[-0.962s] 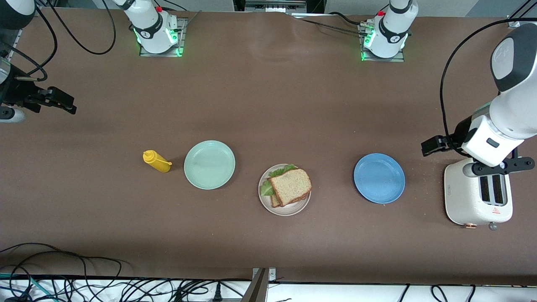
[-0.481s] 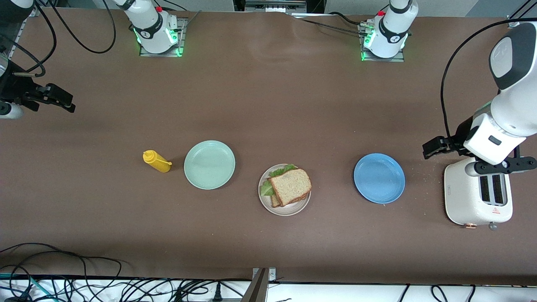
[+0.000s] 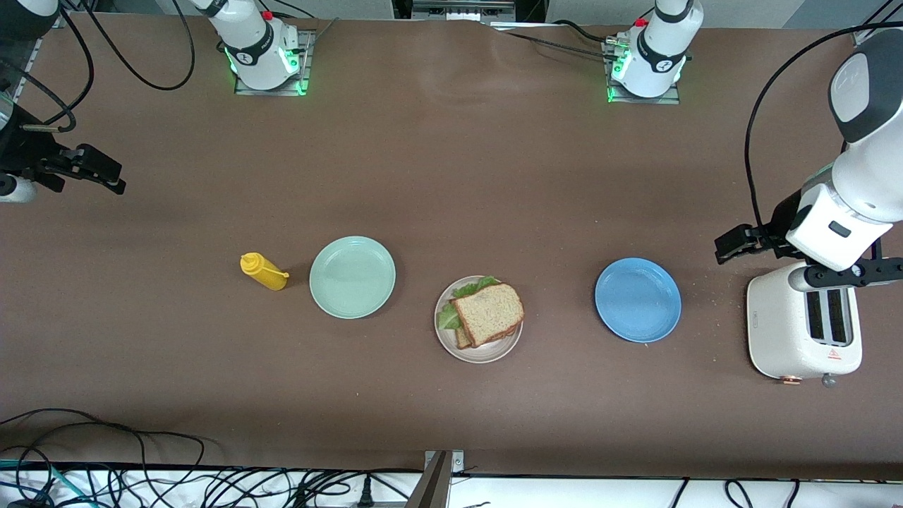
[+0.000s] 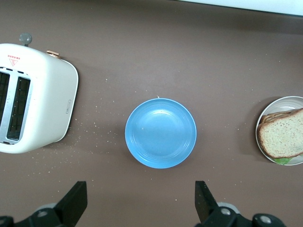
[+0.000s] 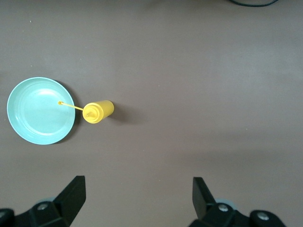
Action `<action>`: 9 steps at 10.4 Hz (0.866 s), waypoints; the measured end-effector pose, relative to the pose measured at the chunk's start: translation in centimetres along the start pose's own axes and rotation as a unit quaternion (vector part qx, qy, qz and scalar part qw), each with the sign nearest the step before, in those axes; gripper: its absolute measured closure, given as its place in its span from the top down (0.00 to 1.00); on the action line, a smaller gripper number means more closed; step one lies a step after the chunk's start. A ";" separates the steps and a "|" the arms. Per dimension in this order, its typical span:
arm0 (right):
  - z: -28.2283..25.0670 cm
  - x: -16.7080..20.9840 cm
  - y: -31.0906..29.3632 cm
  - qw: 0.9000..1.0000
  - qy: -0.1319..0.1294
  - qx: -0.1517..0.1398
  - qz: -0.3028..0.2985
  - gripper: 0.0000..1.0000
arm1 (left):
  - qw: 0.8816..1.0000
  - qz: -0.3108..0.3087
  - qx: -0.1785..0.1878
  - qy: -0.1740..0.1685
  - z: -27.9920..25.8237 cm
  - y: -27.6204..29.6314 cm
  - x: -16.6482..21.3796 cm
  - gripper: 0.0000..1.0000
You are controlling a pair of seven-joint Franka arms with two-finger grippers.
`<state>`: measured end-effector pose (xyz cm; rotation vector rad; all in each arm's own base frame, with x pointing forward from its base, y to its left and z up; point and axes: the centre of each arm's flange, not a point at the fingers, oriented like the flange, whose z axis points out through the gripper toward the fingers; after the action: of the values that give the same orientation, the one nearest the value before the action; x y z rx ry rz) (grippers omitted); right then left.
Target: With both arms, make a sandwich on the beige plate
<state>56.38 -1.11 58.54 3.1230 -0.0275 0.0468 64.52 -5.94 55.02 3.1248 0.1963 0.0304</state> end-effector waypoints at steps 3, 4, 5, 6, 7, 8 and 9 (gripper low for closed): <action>-0.9 0.1 -0.1 1.000 0.010 0.000 -0.001 1.00 | 1.000 0.000 0.000 -0.002 0.2 0.0 0.0 1.00; -1.0 0.2 0.0 1.000 0.011 0.000 0.000 1.00 | 1.000 0.000 0.000 -0.002 0.2 0.0 0.0 1.00; -0.8 0.2 -0.1 1.000 0.009 0.000 -0.001 1.00 | 1.000 0.000 0.000 -0.002 0.2 0.0 0.0 1.00; -0.7 0.3 -0.1 1.000 0.007 0.000 -0.001 1.00 | 1.000 0.001 0.001 -0.003 0.3 0.0 -0.1 1.00; -0.6 0.2 -0.1 1.000 0.004 0.000 -0.001 1.00 | 1.000 0.001 0.001 -0.004 0.4 0.1 -0.1 1.00; -0.6 0.2 -0.1 1.000 0.002 0.000 -0.001 1.00 | 1.000 0.001 0.001 -0.005 0.5 0.1 -0.1 1.00; -0.6 0.1 -0.1 1.000 0.000 0.000 -0.001 1.00 | 1.000 0.001 0.001 -0.005 0.5 0.1 -0.1 1.00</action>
<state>56.48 -1.02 59.12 3.1232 -0.0251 0.0464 64.44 -6.03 54.50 3.1266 0.1926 0.0138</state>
